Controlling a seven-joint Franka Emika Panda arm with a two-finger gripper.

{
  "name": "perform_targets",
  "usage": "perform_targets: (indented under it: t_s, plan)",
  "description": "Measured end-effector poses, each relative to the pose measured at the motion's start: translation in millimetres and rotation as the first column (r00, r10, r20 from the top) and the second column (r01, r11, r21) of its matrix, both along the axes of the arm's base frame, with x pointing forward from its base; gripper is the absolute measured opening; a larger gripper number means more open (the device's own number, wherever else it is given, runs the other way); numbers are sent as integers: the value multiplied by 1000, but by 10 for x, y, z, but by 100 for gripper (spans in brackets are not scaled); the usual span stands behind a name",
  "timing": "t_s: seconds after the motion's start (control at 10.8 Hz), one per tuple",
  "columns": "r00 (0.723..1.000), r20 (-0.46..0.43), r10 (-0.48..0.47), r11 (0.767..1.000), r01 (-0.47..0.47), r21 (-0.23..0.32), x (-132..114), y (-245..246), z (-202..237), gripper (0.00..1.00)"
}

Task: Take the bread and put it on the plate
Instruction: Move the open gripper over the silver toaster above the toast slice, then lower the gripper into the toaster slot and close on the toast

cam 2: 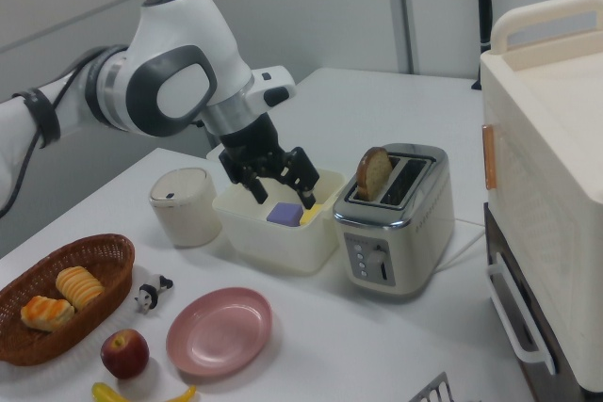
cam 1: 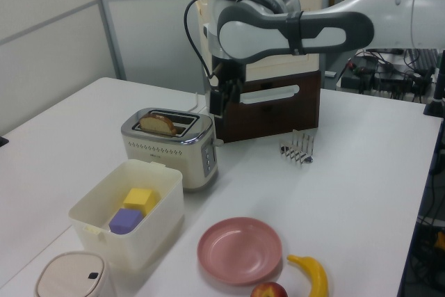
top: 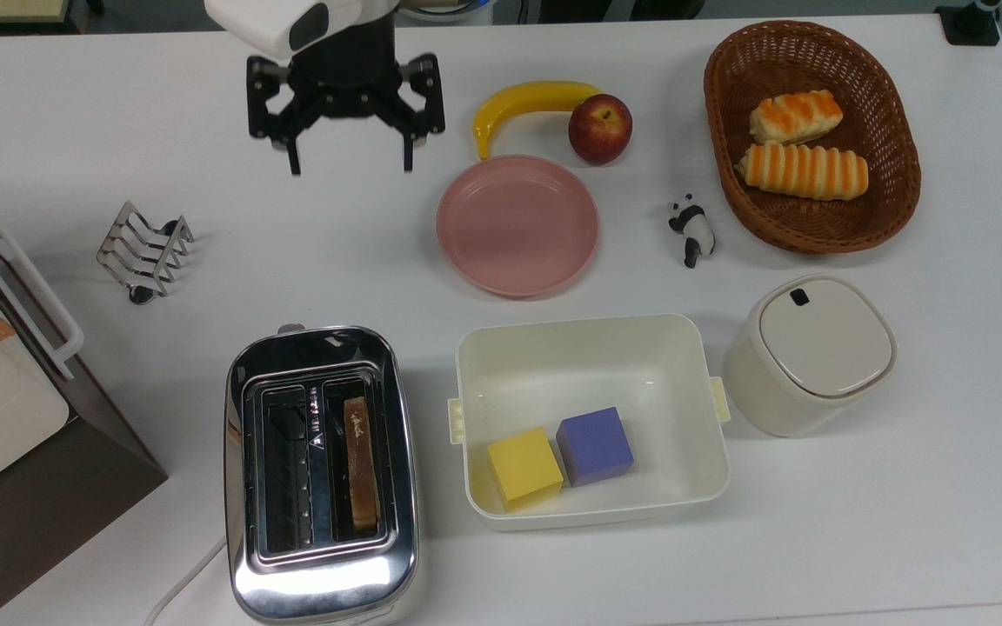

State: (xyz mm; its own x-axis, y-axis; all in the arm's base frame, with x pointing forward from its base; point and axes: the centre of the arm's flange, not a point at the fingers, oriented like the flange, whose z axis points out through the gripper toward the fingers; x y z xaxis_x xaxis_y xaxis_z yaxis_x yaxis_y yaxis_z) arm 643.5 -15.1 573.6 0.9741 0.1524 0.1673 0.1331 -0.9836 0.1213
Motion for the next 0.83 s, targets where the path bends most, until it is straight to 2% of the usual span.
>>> perform_targets:
  t_s: [0.37,0.56,0.83]
  plan:
    - [983,184,-16,1000,17,0,369,51,-199,100]
    - [959,279,-41,999,40,11,592,82,-430,100]
    - [924,358,-135,991,120,62,801,97,-758,100]
